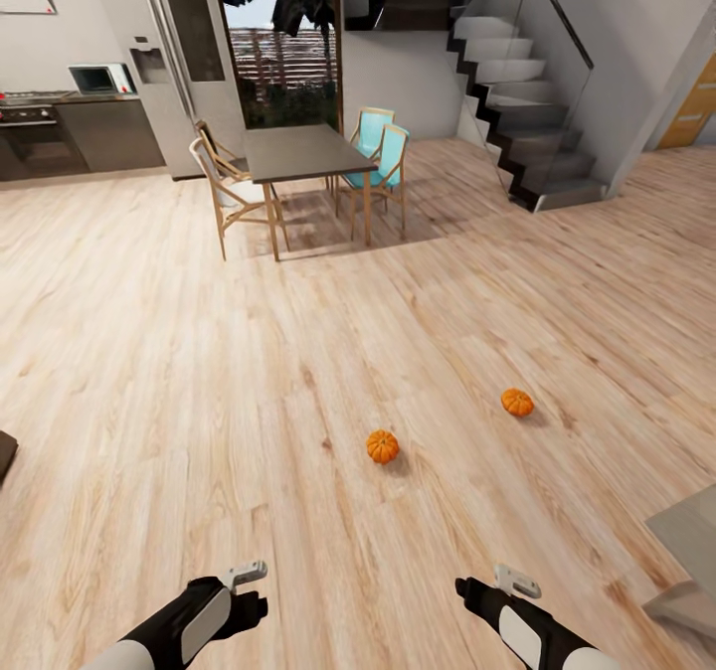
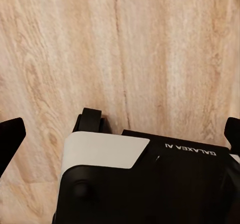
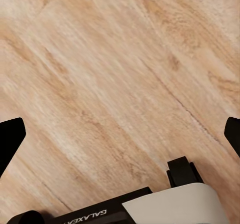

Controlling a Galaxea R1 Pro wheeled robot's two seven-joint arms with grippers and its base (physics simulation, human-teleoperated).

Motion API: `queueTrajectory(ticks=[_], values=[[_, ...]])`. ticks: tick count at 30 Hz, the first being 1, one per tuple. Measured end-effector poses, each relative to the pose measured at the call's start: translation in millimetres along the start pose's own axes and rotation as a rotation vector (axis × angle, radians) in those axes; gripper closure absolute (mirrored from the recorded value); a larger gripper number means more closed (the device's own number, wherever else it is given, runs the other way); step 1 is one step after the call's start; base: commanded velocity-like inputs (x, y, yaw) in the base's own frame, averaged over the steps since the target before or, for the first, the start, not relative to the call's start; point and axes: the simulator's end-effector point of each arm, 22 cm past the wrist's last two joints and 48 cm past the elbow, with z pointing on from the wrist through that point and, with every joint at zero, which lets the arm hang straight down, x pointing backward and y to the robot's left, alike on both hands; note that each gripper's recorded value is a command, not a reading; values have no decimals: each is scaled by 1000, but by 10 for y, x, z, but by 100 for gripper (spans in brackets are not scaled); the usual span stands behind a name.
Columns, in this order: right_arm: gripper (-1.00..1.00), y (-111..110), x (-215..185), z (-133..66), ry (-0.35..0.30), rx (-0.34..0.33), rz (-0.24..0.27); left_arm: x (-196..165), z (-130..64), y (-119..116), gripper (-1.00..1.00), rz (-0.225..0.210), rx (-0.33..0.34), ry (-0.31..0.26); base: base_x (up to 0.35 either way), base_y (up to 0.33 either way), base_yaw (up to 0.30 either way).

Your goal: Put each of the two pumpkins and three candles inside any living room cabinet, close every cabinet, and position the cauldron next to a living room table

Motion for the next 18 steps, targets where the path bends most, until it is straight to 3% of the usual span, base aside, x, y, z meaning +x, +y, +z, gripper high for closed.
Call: queueTrajectory(ticks=[18], values=[[-100,72,-125,-73,-28,-14,1,-113,-99,-27,-100,5,6,-30,215,0,0]])
